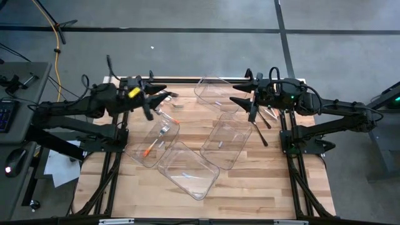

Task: Sort silverware by color (type)
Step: Put the orange fork into the middle left transparent bin

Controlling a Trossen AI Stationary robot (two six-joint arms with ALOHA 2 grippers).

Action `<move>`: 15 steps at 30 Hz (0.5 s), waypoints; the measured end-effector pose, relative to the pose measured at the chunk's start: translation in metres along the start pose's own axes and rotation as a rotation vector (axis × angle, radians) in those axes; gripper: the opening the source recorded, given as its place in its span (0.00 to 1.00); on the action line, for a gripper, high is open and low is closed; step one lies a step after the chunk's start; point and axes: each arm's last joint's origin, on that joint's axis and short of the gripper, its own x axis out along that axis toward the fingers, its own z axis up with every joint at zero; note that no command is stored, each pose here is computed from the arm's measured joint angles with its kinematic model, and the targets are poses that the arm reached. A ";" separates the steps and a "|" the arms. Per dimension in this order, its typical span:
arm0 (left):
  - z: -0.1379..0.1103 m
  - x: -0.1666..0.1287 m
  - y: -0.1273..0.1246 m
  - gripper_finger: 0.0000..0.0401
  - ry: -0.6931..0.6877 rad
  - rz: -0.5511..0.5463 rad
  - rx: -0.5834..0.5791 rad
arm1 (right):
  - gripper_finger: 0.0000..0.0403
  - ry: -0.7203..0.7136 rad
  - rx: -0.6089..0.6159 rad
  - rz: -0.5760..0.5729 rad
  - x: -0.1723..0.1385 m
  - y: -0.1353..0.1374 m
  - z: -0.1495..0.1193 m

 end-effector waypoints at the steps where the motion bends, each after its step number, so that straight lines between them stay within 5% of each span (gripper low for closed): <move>1: -0.002 0.003 0.002 0.42 0.034 0.049 0.014 | 0.57 0.000 0.000 0.000 0.000 0.000 0.000; 8: 0.004 0.038 0.043 0.42 0.400 0.338 0.028 | 0.57 0.000 0.000 0.000 0.000 0.000 0.000; 15: -0.030 0.083 0.104 0.42 0.805 0.356 -0.016 | 0.57 0.020 0.063 -0.002 0.000 0.000 -0.002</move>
